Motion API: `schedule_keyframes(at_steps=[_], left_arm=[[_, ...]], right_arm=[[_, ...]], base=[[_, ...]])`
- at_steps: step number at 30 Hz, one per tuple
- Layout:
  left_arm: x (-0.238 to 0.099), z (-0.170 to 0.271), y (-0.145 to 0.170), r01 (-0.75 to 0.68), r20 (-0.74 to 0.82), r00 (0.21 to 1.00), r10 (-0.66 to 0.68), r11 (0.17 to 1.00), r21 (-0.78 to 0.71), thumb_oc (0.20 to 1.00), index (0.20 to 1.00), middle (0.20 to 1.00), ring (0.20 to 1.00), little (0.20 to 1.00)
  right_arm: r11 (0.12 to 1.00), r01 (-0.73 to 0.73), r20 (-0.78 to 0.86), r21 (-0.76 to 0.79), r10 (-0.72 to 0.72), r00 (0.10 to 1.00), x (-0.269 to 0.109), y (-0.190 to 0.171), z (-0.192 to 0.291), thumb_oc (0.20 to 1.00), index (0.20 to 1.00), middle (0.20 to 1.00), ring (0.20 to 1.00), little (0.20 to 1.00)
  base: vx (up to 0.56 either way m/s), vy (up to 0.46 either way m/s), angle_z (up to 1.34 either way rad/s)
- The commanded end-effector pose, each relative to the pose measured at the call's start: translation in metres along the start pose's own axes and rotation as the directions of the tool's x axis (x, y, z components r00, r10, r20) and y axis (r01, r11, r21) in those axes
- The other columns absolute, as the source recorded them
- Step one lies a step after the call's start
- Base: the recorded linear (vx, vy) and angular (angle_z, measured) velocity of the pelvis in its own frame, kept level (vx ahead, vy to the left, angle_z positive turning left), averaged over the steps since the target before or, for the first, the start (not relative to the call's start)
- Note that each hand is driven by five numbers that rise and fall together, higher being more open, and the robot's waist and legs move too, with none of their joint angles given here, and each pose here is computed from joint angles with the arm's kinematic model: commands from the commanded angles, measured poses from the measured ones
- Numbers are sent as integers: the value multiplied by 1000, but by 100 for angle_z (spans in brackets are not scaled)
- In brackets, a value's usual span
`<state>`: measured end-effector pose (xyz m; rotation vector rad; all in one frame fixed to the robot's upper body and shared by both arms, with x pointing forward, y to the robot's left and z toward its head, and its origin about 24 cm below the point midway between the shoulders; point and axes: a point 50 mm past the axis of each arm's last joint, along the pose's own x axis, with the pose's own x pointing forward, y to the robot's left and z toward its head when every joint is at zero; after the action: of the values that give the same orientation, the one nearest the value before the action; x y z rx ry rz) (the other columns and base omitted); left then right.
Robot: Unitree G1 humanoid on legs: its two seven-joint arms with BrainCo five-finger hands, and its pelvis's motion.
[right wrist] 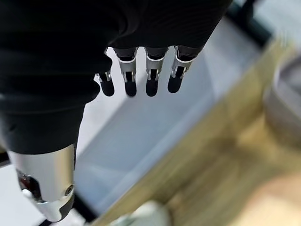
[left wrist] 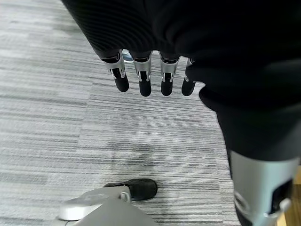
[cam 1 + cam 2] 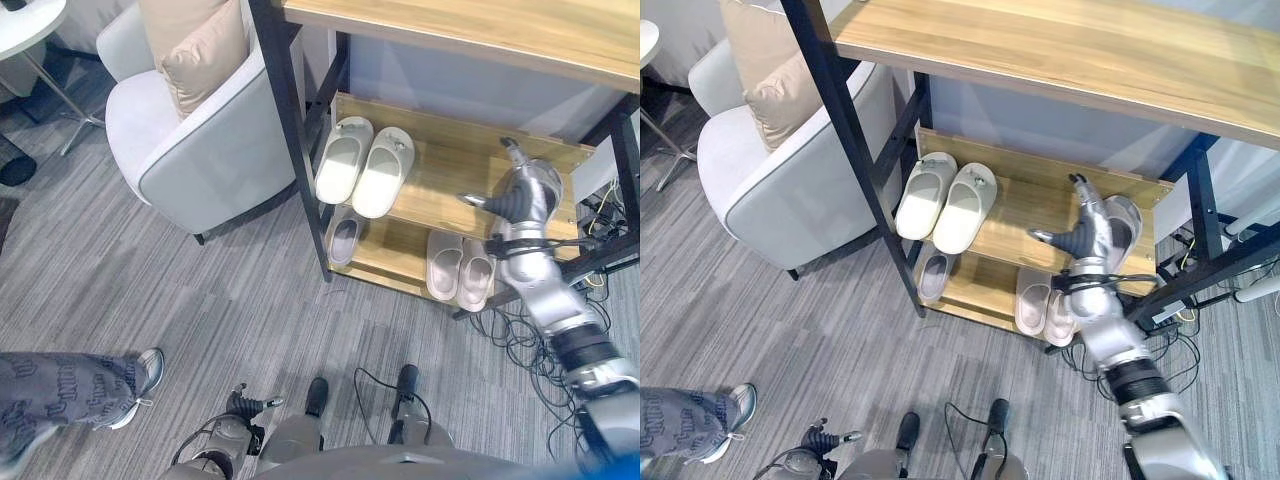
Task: Arrange the slippers neatly on the shoe rack.
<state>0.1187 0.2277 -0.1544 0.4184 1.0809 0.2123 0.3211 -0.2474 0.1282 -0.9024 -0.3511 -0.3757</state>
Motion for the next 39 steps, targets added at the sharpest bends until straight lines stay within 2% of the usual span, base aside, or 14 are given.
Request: schedule_keyframes(at_steps=[1, 11, 17, 27, 36, 39], left_arm=[[2, 4, 0, 12, 4, 1000, -13, 998, 59, 1000, 1000, 1000, 1000, 1000], [1, -2, 1, 22, -21, 1000, -21, 999, 41, 1000, 1000, 1000, 1000, 1000], [2, 2, 5, 7, -4, 1000, -7, 999, 35, 1000, 1000, 1000, 1000, 1000], [5, 19, 8, -13, 52, 999, 11, 1000, 24, 1000, 1000, 1000, 1000, 1000], [6, 26, 7, -12, 75, 997, 11, 1000, 11, 1000, 1000, 1000, 1000, 1000], [5, 26, 4, -5, 67, 998, 4, 1000, 2, 1000, 1000, 1000, 1000, 1000]], right_arm=[[995, 100, 12, 15, -100, 995, 17, -11, 9, 1000, 1000, 1000, 1000, 1000], [996, 54, -260, -66, -70, 963, 27, -9, -41, 1000, 1000, 1000, 1000, 1000], [982, 153, -245, -108, -176, 954, 52, -31, -33, 1000, 1000, 1000, 1000, 1000], [940, 210, -216, -269, -271, 938, 75, -62, -30, 1000, 1000, 1000, 1000, 1000], [943, 239, -263, -230, -297, 918, 81, -68, -31, 1000, 1000, 1000, 1000, 1000], [966, 252, -299, -58, -257, 919, 78, -48, -25, 1000, 1000, 1000, 1000, 1000]], base=[[-6, -33, -11], [2, -30, -9], [-8, -9, -2], [7, -7, -2], [0, 0, 0], [20, -7, -2]])
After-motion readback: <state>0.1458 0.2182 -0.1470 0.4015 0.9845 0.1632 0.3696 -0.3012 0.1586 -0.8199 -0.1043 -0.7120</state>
